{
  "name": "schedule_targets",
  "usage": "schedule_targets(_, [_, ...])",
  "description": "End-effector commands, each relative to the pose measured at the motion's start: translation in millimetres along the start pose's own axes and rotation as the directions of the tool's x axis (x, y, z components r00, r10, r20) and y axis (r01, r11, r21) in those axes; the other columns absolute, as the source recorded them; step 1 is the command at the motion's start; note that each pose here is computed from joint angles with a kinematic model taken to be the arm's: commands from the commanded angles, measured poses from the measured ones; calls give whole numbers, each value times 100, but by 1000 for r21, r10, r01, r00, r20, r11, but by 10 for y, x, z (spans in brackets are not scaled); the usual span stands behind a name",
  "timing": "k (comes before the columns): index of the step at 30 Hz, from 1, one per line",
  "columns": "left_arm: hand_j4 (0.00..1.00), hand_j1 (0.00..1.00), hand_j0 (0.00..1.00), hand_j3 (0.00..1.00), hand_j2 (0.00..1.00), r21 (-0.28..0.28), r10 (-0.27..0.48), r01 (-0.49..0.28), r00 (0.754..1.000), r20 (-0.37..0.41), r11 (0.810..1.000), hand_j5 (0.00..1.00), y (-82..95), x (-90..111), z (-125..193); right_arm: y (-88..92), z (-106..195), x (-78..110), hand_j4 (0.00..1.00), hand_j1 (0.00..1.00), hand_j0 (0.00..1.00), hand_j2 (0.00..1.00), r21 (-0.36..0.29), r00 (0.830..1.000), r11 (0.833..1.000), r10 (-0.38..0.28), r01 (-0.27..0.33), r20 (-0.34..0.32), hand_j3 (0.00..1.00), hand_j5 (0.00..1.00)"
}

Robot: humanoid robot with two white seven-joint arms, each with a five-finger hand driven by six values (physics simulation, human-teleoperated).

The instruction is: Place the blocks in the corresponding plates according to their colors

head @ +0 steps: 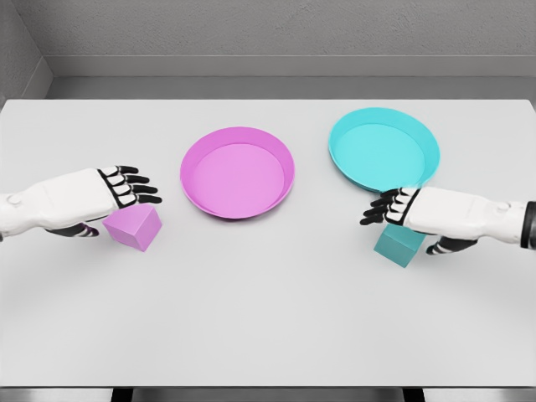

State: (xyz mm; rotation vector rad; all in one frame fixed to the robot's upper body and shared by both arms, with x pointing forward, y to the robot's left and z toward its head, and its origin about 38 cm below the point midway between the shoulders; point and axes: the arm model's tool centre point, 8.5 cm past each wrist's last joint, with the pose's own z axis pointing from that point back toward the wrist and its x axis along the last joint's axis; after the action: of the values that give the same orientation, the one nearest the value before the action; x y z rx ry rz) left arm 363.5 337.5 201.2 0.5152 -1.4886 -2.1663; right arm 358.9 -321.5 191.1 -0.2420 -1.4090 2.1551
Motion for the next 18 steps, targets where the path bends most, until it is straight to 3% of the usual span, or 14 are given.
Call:
schedule_targets(1, [100, 100, 100, 100, 100, 1, 9, -9, 1000, 1, 1000, 100, -18, 1, -11, 35, -5, -2, 100, 100, 100, 100, 38, 1000, 999, 2, -2, -2, 100, 100])
schedule_targets(7, [100, 100, 100, 100, 100, 10, 12, -12, 1000, 7, 1000, 100, -22, 16, -61, 61, 9, -70, 100, 100, 100, 100, 74, 1000, 997, -1, 3, -21, 100, 100])
schedule_targets(18, [100, 100, 100, 100, 100, 12, 34, -35, 999, 19, 999, 100, -104, 30, -192, 30, -162, -126, 100, 100, 100, 100, 52, 1000, 999, 7, -6, -20, 100, 100])
